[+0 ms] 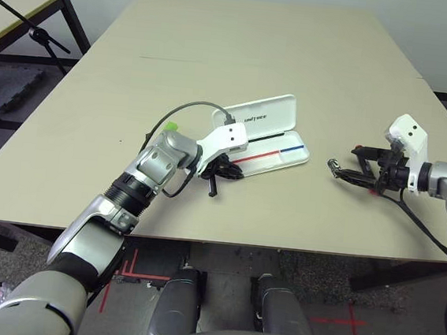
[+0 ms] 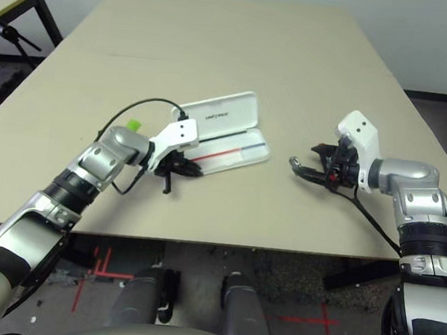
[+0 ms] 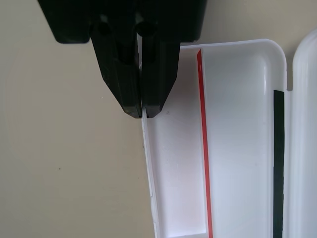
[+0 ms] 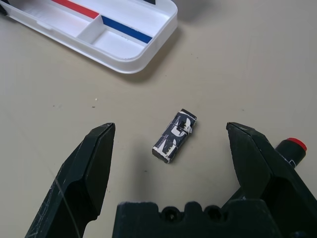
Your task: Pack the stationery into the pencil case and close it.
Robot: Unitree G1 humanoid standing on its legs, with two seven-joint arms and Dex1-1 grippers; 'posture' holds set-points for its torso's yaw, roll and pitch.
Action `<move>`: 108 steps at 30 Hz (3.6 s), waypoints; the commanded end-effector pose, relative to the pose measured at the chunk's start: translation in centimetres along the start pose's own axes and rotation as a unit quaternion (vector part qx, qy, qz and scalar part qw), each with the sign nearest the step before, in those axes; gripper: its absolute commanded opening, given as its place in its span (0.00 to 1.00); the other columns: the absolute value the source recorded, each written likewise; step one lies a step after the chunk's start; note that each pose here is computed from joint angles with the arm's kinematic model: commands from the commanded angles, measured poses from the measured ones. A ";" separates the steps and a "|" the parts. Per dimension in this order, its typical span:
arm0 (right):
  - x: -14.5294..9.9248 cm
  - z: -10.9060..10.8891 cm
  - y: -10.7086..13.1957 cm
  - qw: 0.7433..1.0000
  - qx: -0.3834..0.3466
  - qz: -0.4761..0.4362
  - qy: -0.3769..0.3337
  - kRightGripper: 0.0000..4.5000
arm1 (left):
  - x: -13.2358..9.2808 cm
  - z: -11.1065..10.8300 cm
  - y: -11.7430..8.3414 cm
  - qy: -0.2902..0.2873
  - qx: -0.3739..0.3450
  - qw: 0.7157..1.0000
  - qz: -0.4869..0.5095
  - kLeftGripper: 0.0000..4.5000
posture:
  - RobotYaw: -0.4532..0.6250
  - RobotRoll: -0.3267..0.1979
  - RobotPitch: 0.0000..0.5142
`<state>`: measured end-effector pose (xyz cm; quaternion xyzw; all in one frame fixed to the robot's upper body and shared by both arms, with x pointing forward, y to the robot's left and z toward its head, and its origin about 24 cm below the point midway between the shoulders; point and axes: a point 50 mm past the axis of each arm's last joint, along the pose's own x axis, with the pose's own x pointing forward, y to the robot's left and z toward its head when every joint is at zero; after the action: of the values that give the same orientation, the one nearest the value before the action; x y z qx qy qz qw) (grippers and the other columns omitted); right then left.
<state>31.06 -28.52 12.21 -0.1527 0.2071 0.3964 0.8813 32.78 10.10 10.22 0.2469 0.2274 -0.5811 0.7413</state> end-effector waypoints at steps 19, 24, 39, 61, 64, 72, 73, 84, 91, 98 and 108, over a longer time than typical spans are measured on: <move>0.7 0.8 -0.2 1.000 -0.011 0.006 -0.003 1.00 | -3.7 -2.1 -3.4 0.037 0.163 0.985 -0.041 0.00 | 0.40 0.62 0.16; 0.8 1.0 -0.3 1.000 -0.015 0.007 -0.002 1.00 | -3.7 -2.3 -3.6 0.035 0.152 0.987 -0.035 0.00 | 0.41 0.62 0.16; 1.3 1.0 -0.4 1.000 -0.023 0.009 -0.003 1.00 | -3.5 -2.9 -4.0 0.037 0.134 0.990 -0.028 0.00 | 0.41 0.62 0.15; 1.4 2.4 -0.3 0.997 -0.031 0.004 -0.068 1.00 | -7.4 1.2 -4.5 -0.061 0.205 0.977 -0.009 1.00 | 0.41 0.62 0.15; 1.0 3.1 -0.3 0.995 -0.027 -0.008 -0.098 1.00 | -8.6 1.5 -4.2 -0.073 0.206 0.976 0.011 1.00 | 0.41 0.62 0.16; -0.2 4.3 -0.2 0.990 0.020 -0.075 -0.114 1.00 | -10.3 2.6 -3.9 -0.094 0.211 0.972 0.040 1.00 | 0.40 0.62 0.17; -0.3 4.4 -0.3 0.989 0.027 -0.089 -0.111 1.00 | -10.3 2.6 -3.8 -0.097 0.211 0.972 0.041 1.00 | 0.40 0.62 0.17; -0.6 2.7 -2.3 0.933 0.209 -0.292 0.021 1.00 | -9.9 2.6 -3.6 -0.107 0.209 0.971 0.040 1.00 | 0.37 0.62 0.18; -0.9 1.3 -2.2 0.921 0.248 -0.283 0.104 1.00 | -9.5 2.7 -3.6 -0.105 0.213 0.971 0.032 1.00 | 0.37 0.62 0.17; 0.1 0.3 -2.5 0.921 0.250 -0.268 0.133 1.00 | -9.3 2.9 -3.7 -0.108 0.215 0.970 0.031 1.00 | 0.38 0.62 0.17; 2.5 -0.4 -2.6 0.927 0.250 -0.239 0.149 1.00 | -9.2 2.9 -3.9 -0.103 0.217 0.970 0.035 1.00 | 0.41 0.62 0.16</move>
<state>34.41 -28.73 11.27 -0.0248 0.3777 0.0817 0.9220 27.24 14.62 17.79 0.3409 0.0092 -0.6119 0.7137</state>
